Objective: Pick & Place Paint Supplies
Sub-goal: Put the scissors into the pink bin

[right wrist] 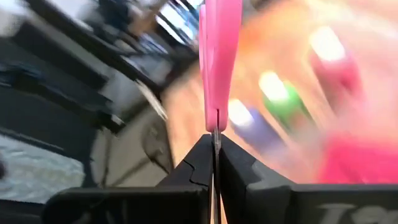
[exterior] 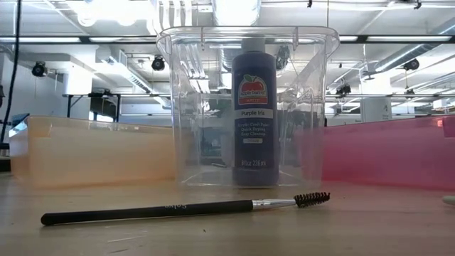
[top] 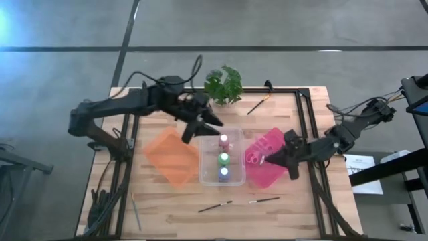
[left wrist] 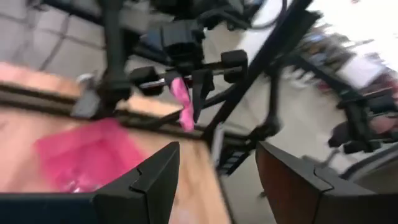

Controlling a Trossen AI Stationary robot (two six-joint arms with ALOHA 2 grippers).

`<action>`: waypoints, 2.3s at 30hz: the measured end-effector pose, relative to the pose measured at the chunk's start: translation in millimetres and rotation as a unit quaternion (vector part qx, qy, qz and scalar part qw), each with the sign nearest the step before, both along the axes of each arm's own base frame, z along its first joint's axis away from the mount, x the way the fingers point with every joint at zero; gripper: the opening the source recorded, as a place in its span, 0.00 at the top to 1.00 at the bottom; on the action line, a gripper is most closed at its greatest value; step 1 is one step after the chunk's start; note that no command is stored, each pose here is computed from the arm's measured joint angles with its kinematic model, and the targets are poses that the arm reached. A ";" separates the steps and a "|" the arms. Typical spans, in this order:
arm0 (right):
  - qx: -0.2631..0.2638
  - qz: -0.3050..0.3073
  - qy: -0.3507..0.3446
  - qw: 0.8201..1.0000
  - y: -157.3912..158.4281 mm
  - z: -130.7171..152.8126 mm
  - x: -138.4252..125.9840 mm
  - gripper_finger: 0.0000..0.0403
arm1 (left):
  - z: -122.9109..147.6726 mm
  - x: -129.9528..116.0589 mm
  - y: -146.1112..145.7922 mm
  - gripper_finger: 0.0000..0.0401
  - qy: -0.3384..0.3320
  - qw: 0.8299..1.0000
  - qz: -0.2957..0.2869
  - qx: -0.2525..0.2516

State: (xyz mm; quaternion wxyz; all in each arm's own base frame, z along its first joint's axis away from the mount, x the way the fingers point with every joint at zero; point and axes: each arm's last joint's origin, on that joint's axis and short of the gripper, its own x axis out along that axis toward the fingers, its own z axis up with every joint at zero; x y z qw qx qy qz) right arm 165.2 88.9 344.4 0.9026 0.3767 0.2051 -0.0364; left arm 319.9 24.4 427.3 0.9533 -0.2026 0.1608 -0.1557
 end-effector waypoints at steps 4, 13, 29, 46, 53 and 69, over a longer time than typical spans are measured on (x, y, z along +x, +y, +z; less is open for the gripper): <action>0.065 -0.071 0.130 0.987 -5.7 -26.8 -11.4 0.98 | 8.3 -29.7 -7.1 0.45 0.034 0.999 0.037 0.018; 0.175 -0.182 0.298 0.921 -13.2 -79.9 -26.5 0.98 | -8.0 -55.7 -18.8 0.45 0.068 0.995 0.063 0.021; 0.348 -0.296 0.248 0.854 -16.7 -147.2 -27.8 0.98 | -48.1 -51.3 -46.4 0.45 0.050 0.998 0.030 -0.013; 0.359 -0.425 0.230 0.798 -50.8 -166.2 -25.0 0.98 | -36.4 -61.7 -68.2 0.45 0.007 1.000 0.009 -0.003; 0.363 -0.442 0.203 0.795 -54.7 -171.5 -23.6 0.98 | -36.6 -62.5 -72.9 0.45 0.008 1.000 0.003 -0.001; 0.338 -0.456 0.155 0.808 -57.5 -171.0 -21.6 0.72 | -36.7 -63.0 -75.0 0.45 0.009 1.000 -0.002 -0.001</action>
